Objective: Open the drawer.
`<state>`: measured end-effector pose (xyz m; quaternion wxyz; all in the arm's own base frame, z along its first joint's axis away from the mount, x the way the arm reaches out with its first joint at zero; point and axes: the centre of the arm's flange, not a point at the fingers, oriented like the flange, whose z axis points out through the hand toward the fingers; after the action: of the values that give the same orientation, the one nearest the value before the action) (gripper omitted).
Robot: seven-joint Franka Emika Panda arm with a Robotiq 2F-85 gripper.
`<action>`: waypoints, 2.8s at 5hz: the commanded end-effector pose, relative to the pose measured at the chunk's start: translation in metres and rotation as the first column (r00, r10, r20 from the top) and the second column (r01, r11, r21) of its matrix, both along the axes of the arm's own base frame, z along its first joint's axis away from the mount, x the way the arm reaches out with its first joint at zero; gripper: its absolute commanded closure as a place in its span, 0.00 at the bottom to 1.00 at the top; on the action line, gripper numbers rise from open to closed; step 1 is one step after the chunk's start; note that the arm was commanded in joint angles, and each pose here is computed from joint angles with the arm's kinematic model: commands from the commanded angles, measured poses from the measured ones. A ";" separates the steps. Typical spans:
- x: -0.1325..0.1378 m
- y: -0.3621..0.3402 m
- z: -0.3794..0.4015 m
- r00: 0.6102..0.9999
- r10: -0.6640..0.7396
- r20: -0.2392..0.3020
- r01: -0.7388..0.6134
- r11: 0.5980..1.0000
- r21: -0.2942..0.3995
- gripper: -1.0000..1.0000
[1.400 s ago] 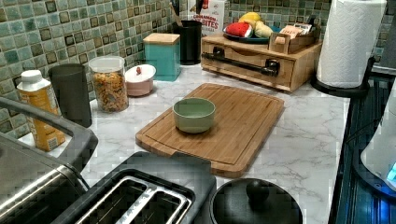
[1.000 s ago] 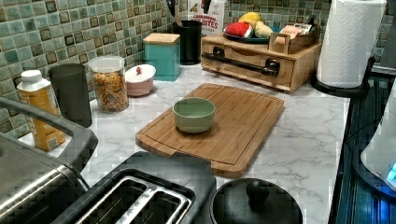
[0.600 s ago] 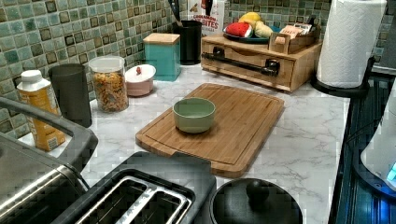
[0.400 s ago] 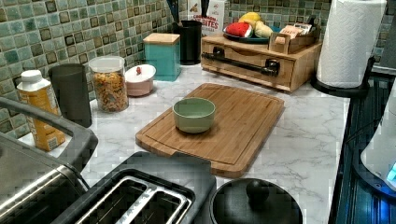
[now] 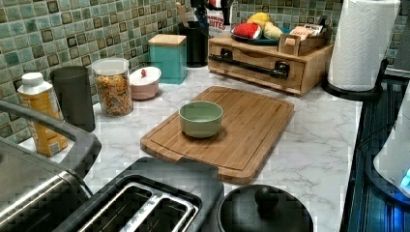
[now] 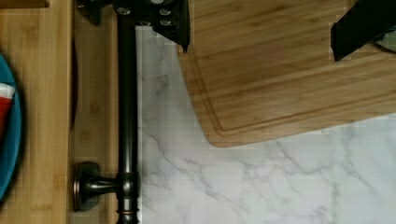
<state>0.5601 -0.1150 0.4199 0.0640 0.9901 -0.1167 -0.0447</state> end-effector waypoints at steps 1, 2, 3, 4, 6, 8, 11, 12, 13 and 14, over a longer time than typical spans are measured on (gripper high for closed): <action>-0.014 -0.093 -0.015 0.998 0.060 0.032 -0.056 0.991 -0.118 0.00; -0.019 -0.096 -0.031 0.996 0.068 0.063 -0.061 0.991 -0.117 0.00; -0.025 -0.099 -0.044 0.997 0.062 0.048 -0.058 0.995 -0.078 0.00; -0.032 -0.095 -0.053 0.991 0.074 0.116 -0.063 0.993 -0.097 0.00; -0.028 -0.104 -0.080 0.988 0.085 0.128 -0.076 0.994 -0.076 0.00; -0.038 -0.109 -0.116 0.990 0.022 0.140 -0.013 0.998 -0.065 0.00; -0.057 -0.115 -0.168 0.989 -0.072 0.132 0.076 0.997 -0.025 0.00; -0.057 -0.116 -0.179 0.991 -0.089 0.096 0.091 0.996 -0.010 0.00; -0.060 -0.118 -0.186 0.990 -0.078 0.119 0.084 0.996 -0.041 0.00; -0.056 -0.121 -0.193 0.989 -0.070 0.130 0.076 0.996 -0.038 0.00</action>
<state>0.5144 -0.2176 0.2326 0.0809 0.9897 -0.1175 0.0138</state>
